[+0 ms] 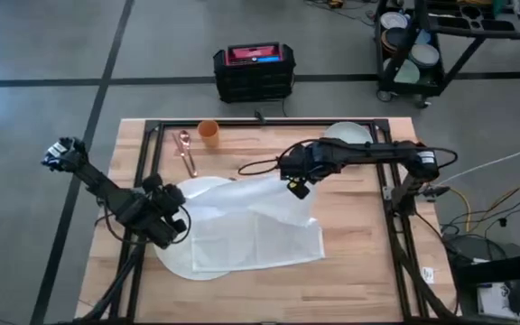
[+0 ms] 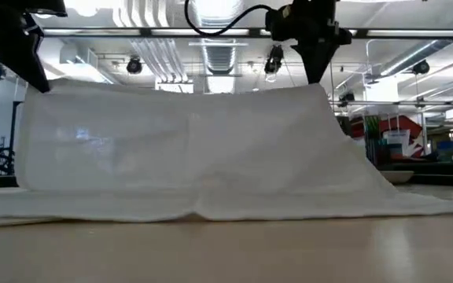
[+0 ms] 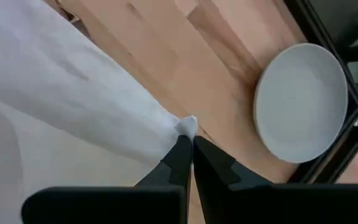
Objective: Set table place
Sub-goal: Fold the white napkin
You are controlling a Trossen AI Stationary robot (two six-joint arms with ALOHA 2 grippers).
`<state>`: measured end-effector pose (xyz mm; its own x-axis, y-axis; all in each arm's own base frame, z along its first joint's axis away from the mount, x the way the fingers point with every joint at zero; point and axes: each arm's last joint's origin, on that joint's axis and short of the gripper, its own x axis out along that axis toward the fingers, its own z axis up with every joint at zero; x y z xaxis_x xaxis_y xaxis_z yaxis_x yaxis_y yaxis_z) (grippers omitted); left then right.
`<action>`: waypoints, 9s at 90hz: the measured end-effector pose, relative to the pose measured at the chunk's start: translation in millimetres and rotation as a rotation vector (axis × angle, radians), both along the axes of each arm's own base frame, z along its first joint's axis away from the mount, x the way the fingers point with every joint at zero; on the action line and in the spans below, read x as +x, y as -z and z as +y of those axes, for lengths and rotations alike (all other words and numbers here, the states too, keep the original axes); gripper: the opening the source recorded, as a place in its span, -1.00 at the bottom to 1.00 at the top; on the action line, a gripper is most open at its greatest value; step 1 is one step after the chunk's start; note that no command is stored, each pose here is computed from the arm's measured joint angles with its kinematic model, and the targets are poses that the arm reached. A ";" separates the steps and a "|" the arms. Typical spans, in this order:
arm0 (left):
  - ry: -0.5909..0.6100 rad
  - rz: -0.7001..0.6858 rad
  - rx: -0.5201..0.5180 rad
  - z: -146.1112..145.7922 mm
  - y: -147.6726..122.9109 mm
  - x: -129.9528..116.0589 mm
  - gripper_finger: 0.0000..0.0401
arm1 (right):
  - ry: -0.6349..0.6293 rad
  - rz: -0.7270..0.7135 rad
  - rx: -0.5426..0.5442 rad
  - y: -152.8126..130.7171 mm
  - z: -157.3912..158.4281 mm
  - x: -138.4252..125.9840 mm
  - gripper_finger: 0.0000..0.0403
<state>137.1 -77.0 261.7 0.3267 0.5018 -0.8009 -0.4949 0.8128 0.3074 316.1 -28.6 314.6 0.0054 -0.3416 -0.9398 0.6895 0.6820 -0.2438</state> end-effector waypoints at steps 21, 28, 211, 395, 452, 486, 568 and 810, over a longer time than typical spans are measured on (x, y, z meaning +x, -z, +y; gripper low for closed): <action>-0.009 0.003 0.035 10.2 -7.1 7.8 -1.00 | 0.024 -0.004 -0.021 -4.6 -9.7 -11.2 -1.00; -0.014 0.015 0.044 13.6 -7.2 9.4 -1.00 | 0.027 -0.006 -0.026 -5.5 -12.5 -12.6 -1.00; -0.048 0.033 0.111 38.7 -7.3 24.9 -1.00 | 0.283 -0.447 0.293 114.2 -128.3 39.7 0.14; -0.046 0.031 0.082 37.6 1.4 26.2 -1.00 | 0.423 -0.198 0.203 107.7 -126.2 48.1 -1.00; -0.027 0.043 0.094 37.8 1.3 26.2 -1.00 | 0.350 -0.178 0.067 56.8 -121.2 17.6 -1.00; -0.007 0.030 0.237 41.2 -1.4 26.9 -1.00 | 0.319 -0.125 0.046 49.4 -114.9 9.3 -1.00; 0.011 0.018 0.424 44.9 -5.4 27.8 -0.98 | 0.267 -0.084 -0.006 20.4 -85.1 -9.7 -1.00; 0.008 -0.021 -0.300 -25.9 9.9 54.1 -1.00 | 0.148 -0.137 0.144 11.8 92.5 -11.8 -1.00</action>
